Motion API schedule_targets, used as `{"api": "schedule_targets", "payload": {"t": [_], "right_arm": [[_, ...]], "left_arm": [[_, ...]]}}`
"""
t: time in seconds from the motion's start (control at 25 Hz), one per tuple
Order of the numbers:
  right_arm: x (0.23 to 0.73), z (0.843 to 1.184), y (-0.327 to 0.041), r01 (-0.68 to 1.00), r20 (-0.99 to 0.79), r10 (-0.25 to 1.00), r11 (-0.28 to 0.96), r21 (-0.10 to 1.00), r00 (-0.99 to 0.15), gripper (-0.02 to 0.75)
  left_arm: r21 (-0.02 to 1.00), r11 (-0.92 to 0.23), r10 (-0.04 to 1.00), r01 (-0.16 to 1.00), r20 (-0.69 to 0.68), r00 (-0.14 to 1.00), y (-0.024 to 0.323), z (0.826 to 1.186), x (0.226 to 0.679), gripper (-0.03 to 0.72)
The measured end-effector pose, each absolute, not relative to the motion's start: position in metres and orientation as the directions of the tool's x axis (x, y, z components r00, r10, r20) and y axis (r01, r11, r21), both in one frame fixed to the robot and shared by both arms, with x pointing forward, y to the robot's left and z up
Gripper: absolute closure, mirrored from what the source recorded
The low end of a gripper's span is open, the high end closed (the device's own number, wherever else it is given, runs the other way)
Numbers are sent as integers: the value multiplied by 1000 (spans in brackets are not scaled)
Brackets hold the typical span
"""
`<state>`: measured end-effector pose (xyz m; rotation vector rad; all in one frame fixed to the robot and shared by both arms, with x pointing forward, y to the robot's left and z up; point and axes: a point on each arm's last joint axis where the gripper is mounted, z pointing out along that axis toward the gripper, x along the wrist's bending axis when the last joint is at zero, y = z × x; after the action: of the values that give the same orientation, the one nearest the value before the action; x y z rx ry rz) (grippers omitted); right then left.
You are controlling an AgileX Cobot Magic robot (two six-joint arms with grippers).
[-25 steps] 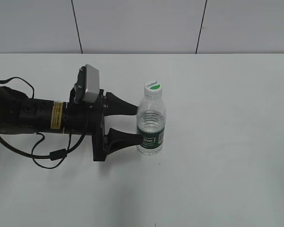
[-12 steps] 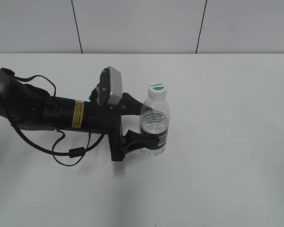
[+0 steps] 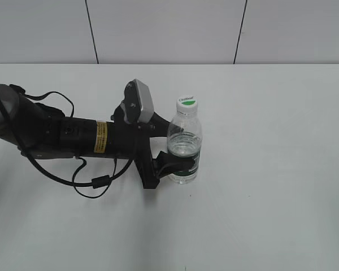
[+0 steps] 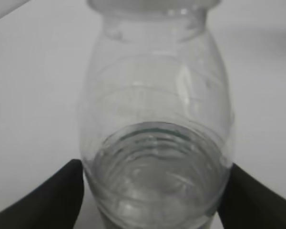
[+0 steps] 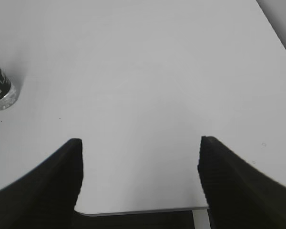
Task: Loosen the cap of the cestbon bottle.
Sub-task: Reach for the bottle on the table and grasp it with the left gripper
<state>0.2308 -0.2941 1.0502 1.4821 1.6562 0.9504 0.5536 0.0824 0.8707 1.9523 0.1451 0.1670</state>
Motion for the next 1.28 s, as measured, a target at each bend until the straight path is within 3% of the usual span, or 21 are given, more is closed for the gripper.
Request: {"api": "schedule_targets", "payload": {"t": [0.4,0.88,1.12,1.28], "right_arm": [[234,1058,-293,484,30,997,6,875,-66,160],[319,1110,-292,695,58,997,-13,719,-41,163],[373,1131,-289,774,76,995,-2,633,-60,283],[410,1132,-281,838,133,985,19,545,-108,319]], "left_arm": [[925,-380,187,27,48,981,82,870,554,260],[922,-385,128,28,23,992,81,870,549,275],[922,-387,101,18,23,995,81,870,547,295],[922,-386,98,18,22,995,81,870,546,295]]}}
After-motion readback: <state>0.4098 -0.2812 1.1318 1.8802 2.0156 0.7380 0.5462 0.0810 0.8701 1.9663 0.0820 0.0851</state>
